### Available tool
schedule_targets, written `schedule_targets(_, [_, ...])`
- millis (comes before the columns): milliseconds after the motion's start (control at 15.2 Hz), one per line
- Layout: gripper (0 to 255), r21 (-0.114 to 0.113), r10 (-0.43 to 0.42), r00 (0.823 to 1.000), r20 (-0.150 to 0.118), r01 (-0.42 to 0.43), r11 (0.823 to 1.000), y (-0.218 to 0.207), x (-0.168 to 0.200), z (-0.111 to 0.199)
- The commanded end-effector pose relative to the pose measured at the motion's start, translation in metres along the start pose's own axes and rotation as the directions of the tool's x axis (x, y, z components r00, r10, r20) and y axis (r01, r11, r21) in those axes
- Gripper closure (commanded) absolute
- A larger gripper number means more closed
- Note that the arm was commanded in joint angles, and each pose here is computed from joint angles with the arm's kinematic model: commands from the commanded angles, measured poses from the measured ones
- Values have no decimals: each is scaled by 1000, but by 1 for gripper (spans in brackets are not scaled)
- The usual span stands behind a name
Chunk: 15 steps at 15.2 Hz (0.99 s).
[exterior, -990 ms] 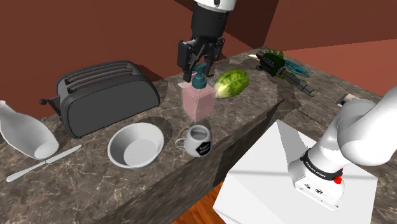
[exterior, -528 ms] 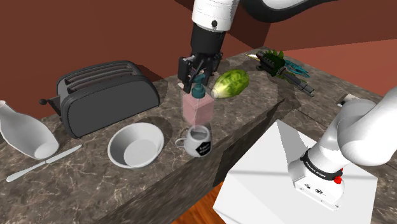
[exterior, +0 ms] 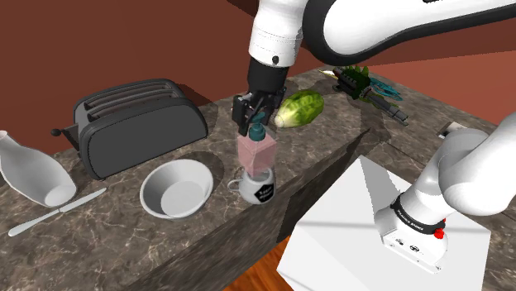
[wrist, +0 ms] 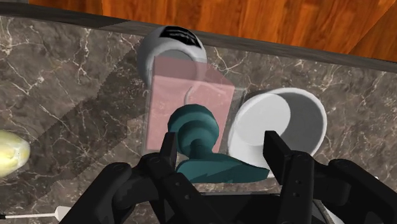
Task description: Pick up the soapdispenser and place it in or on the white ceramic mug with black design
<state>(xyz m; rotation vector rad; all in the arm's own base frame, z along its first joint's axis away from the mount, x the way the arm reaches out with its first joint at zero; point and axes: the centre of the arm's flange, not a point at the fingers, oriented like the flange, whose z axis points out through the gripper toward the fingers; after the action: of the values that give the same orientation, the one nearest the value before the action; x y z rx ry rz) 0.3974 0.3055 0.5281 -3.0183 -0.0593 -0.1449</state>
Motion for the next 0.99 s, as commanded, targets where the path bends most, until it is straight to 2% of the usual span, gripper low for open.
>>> schedule_targets(0, [255, 0, 0, 1000, -1, 0, 1000, 1, -1, 10])
schedule_targets(198, [255, 0, 0, 1000, -1, 0, 1000, 2, -2, 26])
schedule_targets(726, [255, 0, 0, 1000, -1, 0, 1000, 2, -2, 26])
schedule_targets(792, [0, 0, 0, 1000, -1, 0, 1000, 2, -2, 26])
schedule_targets(924, [0, 0, 0, 1000, -1, 0, 1000, 2, -2, 26])
